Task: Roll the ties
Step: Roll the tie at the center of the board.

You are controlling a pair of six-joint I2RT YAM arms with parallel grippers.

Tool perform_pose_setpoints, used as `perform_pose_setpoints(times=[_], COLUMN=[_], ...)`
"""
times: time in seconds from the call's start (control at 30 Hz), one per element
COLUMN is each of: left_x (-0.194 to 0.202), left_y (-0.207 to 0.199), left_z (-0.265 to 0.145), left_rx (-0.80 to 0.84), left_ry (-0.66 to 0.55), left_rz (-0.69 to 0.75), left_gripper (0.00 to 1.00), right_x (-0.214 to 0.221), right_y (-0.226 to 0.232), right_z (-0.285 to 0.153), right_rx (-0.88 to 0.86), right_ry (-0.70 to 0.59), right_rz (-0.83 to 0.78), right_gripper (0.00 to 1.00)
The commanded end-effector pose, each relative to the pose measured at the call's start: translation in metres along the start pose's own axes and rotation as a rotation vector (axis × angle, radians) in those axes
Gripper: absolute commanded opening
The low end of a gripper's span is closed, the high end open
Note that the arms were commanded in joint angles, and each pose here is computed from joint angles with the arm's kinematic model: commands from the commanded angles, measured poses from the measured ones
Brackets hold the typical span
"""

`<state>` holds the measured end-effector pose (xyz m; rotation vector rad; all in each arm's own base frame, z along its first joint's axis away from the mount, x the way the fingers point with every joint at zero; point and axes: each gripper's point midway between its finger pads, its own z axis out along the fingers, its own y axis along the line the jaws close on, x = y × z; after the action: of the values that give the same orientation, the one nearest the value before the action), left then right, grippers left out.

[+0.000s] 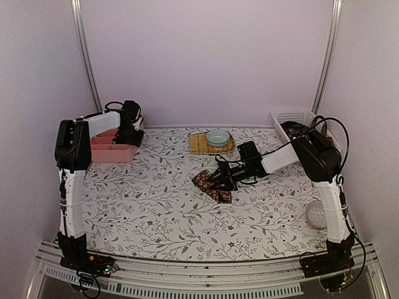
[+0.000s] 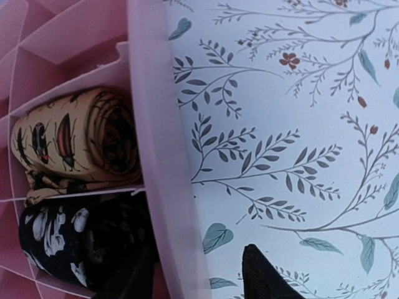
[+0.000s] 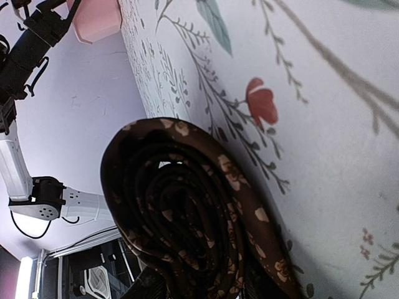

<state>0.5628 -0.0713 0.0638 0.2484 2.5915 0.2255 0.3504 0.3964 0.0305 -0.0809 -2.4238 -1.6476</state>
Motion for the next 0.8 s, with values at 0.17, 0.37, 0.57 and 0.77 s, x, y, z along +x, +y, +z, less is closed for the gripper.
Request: perform_pose_setpoints(times=[0.17, 0.37, 0.57, 0.77], left_x=[0.014, 0.038, 0.067, 0.097], left_y=[-0.036, -0.048, -0.065, -0.081], left_z=[-0.012, -0.029, -0.049, -0.081], left_rx=[0.061, 0.076, 0.082, 0.113], left_ry=[0.031, 0.035, 0.049, 0.047], left_rz=[0.049, 0.053, 0.069, 0.057], left_gripper=[0.21, 0.03, 0.0, 0.0], right_x=[0.0, 0.001, 0.001, 0.001], right_y=[-0.068, -0.067, -0.067, -0.064], right_z=[0.014, 0.015, 0.015, 0.014], right_rx=[0.125, 0.124, 0.126, 0.125], right_ry=[-0.015, -0.011, -0.011, -0.014], right_rz=[0.138, 0.136, 0.137, 0.131], right_gripper=[0.37, 0.37, 0.37, 0.37])
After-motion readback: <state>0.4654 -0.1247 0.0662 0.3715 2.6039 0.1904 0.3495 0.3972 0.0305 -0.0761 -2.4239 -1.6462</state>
